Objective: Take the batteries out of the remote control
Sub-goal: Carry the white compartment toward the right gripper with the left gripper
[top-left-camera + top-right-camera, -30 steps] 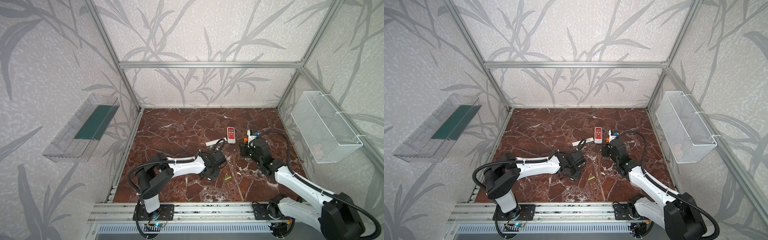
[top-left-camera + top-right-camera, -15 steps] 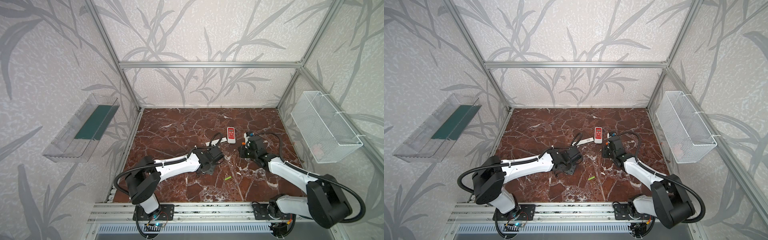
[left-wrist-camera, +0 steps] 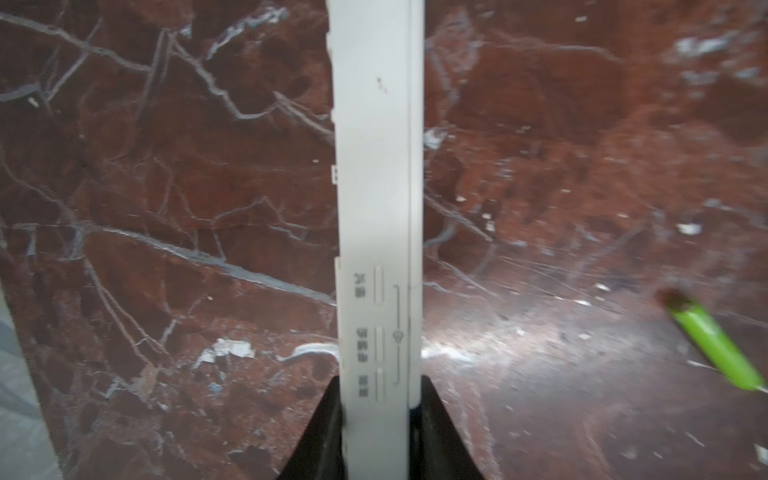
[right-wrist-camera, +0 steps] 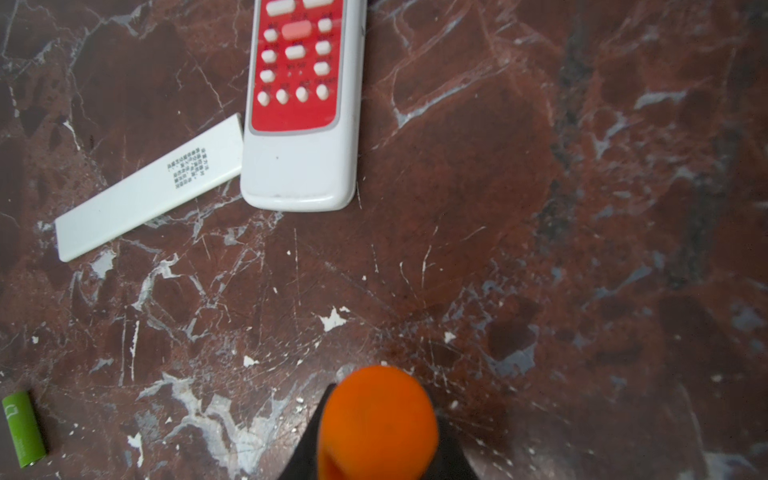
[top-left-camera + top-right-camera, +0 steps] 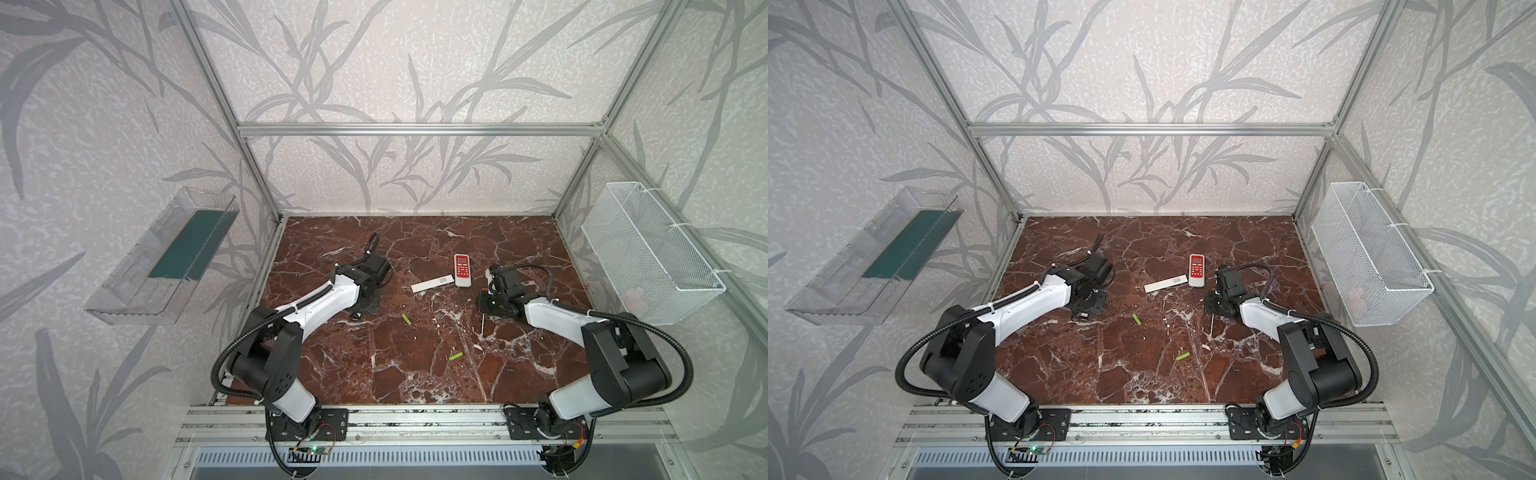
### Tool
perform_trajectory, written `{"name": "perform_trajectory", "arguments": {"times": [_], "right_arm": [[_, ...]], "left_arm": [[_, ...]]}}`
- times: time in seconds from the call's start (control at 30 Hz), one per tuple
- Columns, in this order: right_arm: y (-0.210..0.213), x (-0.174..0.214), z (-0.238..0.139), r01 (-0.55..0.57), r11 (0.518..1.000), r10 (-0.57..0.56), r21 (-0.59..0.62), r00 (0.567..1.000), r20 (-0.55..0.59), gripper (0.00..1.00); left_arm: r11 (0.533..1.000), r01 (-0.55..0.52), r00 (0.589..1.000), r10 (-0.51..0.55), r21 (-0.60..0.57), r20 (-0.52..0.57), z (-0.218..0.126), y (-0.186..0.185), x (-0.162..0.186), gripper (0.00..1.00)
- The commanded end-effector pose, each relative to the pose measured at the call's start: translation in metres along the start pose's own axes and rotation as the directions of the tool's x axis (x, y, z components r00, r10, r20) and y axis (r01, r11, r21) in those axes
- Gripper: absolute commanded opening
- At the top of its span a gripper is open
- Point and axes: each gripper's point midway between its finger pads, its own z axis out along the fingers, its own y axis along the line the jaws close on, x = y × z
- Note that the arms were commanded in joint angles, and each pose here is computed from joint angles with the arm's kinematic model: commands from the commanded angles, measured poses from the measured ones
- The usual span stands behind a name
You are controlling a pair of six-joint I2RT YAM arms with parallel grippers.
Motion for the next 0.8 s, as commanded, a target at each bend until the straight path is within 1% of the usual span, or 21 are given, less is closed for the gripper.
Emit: {"name": "perform_trajectory", "arguments": {"times": [0.0,0.07,0.17,0.3,0.37,0.43,0.57,0.63,0.77], "right_arm": [[0.005,-0.002,0.001,0.006,1.000,-0.006,-0.027,1.000,-0.014,0.19],[0.005,-0.001,0.001,0.005,1.000,-0.006,-0.024,1.000,-0.017,0.22],[0.006,-0.003,-0.002,0.012,0.999,-0.012,-0.029,1.000,-0.011,0.32],[0.011,-0.009,-0.010,0.022,0.999,-0.021,-0.048,1.000,0.010,0.42],[0.011,-0.012,-0.014,0.025,0.999,-0.024,-0.045,0.999,0.026,0.46],[0.012,-0.014,-0.016,0.030,0.999,-0.029,-0.044,0.999,0.034,0.48],[0.014,-0.019,-0.020,0.039,0.998,-0.037,-0.048,0.998,0.043,0.49],[0.016,-0.020,-0.023,0.043,0.998,-0.040,-0.051,0.998,0.047,0.49],[0.018,-0.025,-0.027,0.045,0.997,-0.041,-0.058,0.997,0.062,0.49]], "left_arm": [[0.992,-0.089,0.993,0.083,-0.088,-0.080,0.021,0.021,0.001,0.27],[0.990,-0.092,0.992,0.081,-0.110,-0.101,0.028,0.024,-0.005,0.27],[0.984,-0.099,0.989,0.080,-0.149,-0.126,0.037,0.025,-0.012,0.28],[0.959,-0.137,0.980,0.095,-0.248,-0.177,0.043,0.031,-0.014,0.30],[0.948,-0.154,0.976,0.102,-0.277,-0.192,0.045,0.029,-0.013,0.32],[0.942,-0.172,0.971,0.112,-0.287,-0.213,0.049,0.024,-0.010,0.37],[0.939,-0.192,0.965,0.128,-0.284,-0.228,0.053,0.008,-0.006,0.47],[0.939,-0.205,0.965,0.146,-0.277,-0.218,0.052,-0.004,-0.006,0.50],[0.922,-0.243,0.961,0.186,-0.303,-0.205,0.045,-0.022,-0.008,0.52]]}}
